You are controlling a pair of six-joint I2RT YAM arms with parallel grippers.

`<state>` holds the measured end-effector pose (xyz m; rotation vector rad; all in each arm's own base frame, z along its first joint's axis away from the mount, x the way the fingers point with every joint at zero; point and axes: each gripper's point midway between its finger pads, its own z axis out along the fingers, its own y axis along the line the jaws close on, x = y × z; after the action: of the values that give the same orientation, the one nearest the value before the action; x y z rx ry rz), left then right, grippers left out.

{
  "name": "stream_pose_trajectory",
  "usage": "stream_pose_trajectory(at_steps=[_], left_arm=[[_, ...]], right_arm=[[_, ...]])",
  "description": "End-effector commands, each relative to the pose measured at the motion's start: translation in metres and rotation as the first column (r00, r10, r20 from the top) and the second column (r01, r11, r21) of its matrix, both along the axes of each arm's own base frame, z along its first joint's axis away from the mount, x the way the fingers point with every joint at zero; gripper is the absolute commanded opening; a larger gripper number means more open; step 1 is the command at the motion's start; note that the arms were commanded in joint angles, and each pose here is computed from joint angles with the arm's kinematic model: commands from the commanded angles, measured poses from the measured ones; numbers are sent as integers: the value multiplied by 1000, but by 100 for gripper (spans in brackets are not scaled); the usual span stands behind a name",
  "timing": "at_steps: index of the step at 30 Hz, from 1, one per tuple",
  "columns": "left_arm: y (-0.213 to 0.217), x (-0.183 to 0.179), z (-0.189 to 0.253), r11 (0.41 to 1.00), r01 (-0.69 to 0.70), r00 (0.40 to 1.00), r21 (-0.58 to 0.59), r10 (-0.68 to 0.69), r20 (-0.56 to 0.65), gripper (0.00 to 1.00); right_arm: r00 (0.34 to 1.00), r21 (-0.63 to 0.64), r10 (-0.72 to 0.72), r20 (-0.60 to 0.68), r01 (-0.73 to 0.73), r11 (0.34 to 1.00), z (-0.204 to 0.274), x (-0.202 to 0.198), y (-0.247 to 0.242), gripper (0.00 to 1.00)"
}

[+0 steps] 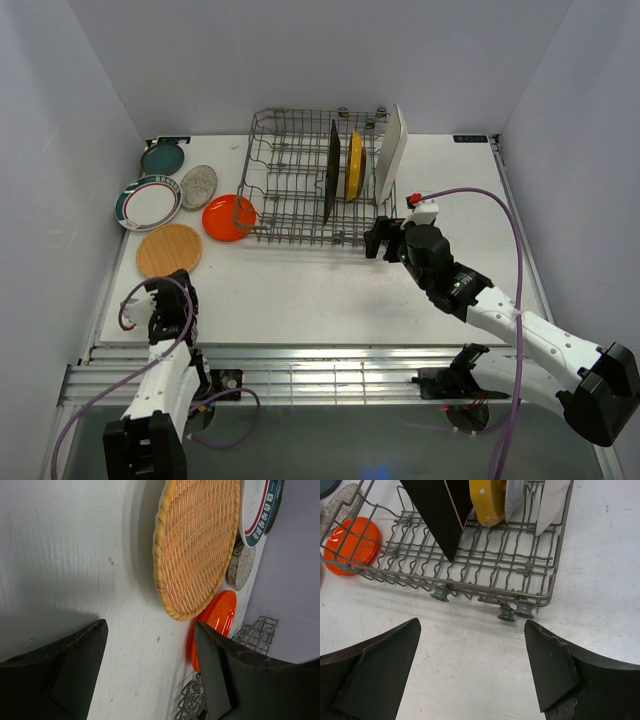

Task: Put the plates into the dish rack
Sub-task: Pick up the plate from the dish rack.

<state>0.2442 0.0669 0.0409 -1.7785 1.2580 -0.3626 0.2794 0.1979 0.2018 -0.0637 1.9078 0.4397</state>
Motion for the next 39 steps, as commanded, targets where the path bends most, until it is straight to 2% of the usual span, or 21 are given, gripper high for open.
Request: stream_pose_trajectory(at_steps=[1, 10, 30, 34, 35, 36, 39], left_arm=[[7, -4, -7, 999, -34, 999, 12, 35, -36, 80], [9, 5, -14, 999, -51, 997, -3, 51, -58, 76], [14, 21, -24, 998, -66, 995, -3, 65, -80, 74], [13, 23, -28, 998, -64, 993, -12, 63, -101, 66], [13, 23, -29, 998, -67, 993, -15, 65, -100, 55], [13, 24, -28, 997, -73, 993, -20, 70, -94, 49], [14, 25, -29, 996, -84, 992, -25, 81, -95, 45]], right_arm=[[998, 50, -1, 58, -2, 999, 29, 8, 7, 90], [997, 63, 3, 71, -7, 998, 34, 5, 6, 90], [997, 77, 16, 79, -22, 997, 39, 3, 7, 90], [997, 78, 19, 78, -25, 997, 39, 2, 7, 90], [997, 77, 19, 77, -25, 997, 38, 2, 7, 90], [997, 79, 21, 79, -27, 997, 39, 2, 7, 90], [997, 82, 23, 79, -30, 996, 40, 1, 8, 90]])
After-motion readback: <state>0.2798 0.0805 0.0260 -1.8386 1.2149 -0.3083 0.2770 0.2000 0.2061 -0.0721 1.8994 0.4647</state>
